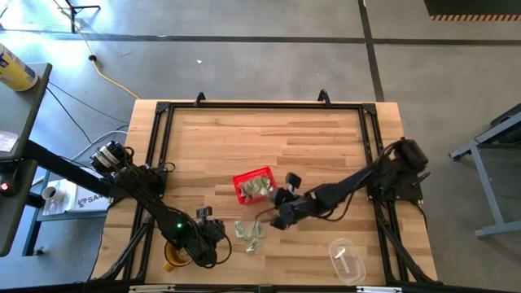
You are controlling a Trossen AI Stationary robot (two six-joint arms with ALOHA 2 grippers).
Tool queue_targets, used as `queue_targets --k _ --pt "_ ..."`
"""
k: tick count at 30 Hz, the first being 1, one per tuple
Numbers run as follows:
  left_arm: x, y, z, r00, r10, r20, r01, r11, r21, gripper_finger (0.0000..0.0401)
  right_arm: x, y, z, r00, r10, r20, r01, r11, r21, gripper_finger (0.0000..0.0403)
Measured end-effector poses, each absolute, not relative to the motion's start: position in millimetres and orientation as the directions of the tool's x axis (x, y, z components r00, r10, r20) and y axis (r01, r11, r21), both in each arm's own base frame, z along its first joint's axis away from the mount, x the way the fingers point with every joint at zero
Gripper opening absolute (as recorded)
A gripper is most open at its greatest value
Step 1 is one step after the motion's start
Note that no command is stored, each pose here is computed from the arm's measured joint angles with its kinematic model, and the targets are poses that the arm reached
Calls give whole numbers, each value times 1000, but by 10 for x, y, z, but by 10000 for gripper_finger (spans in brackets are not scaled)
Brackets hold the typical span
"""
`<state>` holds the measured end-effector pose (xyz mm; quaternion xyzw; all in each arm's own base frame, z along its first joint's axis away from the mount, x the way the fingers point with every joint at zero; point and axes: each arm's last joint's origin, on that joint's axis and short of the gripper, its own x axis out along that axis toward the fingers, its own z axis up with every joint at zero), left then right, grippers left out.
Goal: Pick and place Stevia / Truvia into bins
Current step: Put the stevia packet into the orange basket
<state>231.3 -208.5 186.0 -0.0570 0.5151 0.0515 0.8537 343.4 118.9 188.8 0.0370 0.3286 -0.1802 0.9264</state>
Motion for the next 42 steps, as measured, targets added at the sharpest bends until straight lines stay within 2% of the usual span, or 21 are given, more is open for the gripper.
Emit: queue_targets --k 3,6,10,12,15,19,23,26,32,35,42 --pt "2320 -2083 1864 480 44 -876 -158 987 -37 156 3478 1018 2022 738 -345 -580 402 915 -33 49" --pt "2334 -2088 1872 503 50 -863 -165 985 -39 156 3544 816 2004 725 -323 -608 412 911 8 43" --pt "2359 -2085 1884 536 69 -842 -181 983 -34 156 3679 589 1923 744 -192 -640 357 924 138 31" --pt "2386 -2067 1888 543 71 -837 -191 981 -41 156 3731 525 1909 763 -116 -635 313 927 207 39" --pt "2418 -2027 1887 540 81 -838 -208 977 -40 156 3745 504 1909 769 -97 -632 301 927 225 78" --pt "2486 -1959 1889 537 81 -840 -261 962 -74 156 3733 509 1895 758 -83 -648 305 922 239 155" --pt "2567 -1908 1898 533 35 -845 -284 948 -140 156 3709 617 1890 749 -4 -662 252 926 280 225" --pt "2615 -1925 1892 559 16 -829 -203 972 -118 156 3639 847 1958 759 29 -651 164 958 234 249" --pt "2703 -1936 1865 599 -1 -801 82 995 60 156 3372 1240 1940 677 -6 -736 113 989 96 254" --pt "2831 -1871 1840 616 -14 -787 125 989 80 156 3245 1366 1890 624 -44 -780 137 989 53 255" --pt "3007 -1643 1642 522 -53 -851 197 979 60 156 3114 1538 1869 611 -99 -786 220 974 48 255"
